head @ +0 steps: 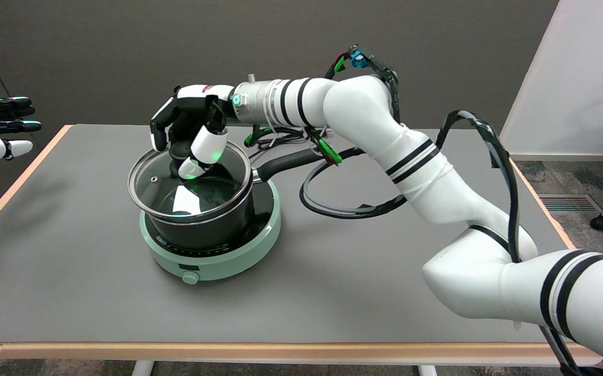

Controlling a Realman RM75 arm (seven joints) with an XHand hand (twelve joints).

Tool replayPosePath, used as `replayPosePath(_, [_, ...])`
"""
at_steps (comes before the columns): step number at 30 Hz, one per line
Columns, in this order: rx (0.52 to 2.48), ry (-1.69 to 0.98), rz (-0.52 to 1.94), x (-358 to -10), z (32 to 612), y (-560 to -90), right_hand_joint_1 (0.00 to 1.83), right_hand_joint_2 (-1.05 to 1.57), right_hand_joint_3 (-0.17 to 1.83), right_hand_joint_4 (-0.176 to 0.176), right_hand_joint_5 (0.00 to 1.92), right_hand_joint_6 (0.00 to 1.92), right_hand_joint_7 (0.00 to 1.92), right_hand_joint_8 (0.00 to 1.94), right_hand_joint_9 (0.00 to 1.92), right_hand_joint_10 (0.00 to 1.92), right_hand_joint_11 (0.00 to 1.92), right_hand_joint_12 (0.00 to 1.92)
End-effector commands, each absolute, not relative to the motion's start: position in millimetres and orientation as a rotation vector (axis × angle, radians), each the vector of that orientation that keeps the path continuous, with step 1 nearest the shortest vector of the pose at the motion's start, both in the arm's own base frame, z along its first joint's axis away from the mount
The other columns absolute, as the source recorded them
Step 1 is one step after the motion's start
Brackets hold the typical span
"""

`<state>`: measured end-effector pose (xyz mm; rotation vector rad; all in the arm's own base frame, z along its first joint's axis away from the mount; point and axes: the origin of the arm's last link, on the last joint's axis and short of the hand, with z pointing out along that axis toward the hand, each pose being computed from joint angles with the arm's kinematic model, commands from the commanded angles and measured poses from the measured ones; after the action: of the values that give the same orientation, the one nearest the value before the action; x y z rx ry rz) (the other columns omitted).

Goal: Place the pot lid onto the soup pot.

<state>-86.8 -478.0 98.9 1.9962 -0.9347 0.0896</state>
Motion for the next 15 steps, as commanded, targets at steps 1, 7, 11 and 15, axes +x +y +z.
replayPosePath(1, [1.985, -0.951, 0.077, -92.8, 89.3, -481.7, 1.51, 0.76, 0.76, 0.123, 0.69, 1.26, 0.91, 1.25, 0.86, 1.56, 0.84, 1.9])
replayPosePath(7, [1.981, -0.956, 0.074, -94.8, 88.8, -482.4, 1.51, 0.76, 0.76, 0.122, 0.69, 1.26, 0.91, 1.25, 0.86, 1.56, 0.84, 1.9])
replayPosePath(11, [1.981, -0.956, 0.076, -94.7, 88.8, -482.5, 1.51, 0.76, 0.76, 0.122, 0.69, 1.26, 0.91, 1.25, 0.86, 1.56, 0.84, 1.9])
replayPosePath(15, [1.981, -0.955, 0.079, -94.3, 89.1, -482.7, 1.51, 0.76, 0.76, 0.122, 0.69, 1.26, 0.91, 1.25, 0.86, 1.56, 0.84, 1.9])
